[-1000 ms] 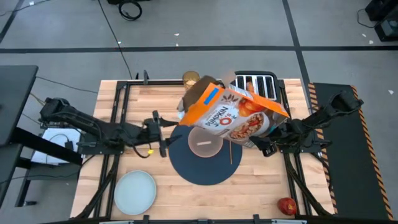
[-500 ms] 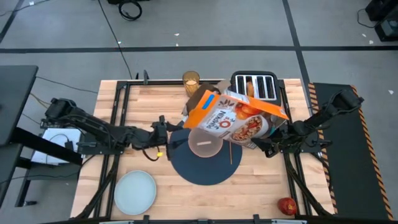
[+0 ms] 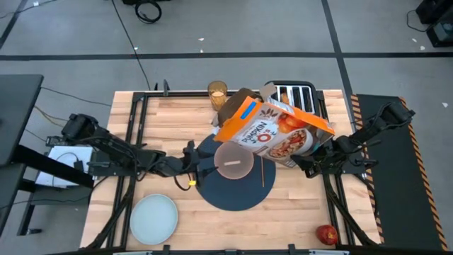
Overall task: Arrange a breakfast setting
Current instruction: Pour the cereal from the cereal box into the bowl
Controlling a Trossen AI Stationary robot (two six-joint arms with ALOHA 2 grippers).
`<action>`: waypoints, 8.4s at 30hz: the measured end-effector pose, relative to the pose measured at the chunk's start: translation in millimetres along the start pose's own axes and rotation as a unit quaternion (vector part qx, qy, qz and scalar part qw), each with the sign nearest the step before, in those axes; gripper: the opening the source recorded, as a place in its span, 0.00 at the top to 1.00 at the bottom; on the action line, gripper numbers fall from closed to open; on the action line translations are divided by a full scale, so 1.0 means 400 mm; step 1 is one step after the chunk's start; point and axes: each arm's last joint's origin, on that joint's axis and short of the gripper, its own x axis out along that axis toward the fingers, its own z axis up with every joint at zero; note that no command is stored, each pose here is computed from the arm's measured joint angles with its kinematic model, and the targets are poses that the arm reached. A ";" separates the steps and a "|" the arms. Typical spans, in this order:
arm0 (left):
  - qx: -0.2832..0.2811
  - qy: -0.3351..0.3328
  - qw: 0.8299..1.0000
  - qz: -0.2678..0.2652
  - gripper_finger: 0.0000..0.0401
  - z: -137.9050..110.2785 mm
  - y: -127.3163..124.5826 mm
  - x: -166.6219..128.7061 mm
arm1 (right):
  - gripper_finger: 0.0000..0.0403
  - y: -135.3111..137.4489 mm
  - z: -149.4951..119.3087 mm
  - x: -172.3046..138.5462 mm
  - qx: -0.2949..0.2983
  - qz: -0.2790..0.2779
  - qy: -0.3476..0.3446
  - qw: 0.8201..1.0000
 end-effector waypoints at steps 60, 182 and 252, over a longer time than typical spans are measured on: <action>0.008 -0.368 0.923 -0.111 0.21 0.145 -0.044 0.236 | 0.25 0.028 0.053 0.173 -0.042 0.025 -0.068 0.996; 0.111 0.111 0.975 -0.157 0.30 0.435 0.091 -0.199 | 0.11 0.311 -0.078 0.216 -0.101 -0.070 0.231 0.965; 0.156 0.551 0.820 -0.005 0.31 0.349 0.113 -0.201 | 0.85 0.017 -0.238 0.435 -0.129 -0.136 0.305 0.934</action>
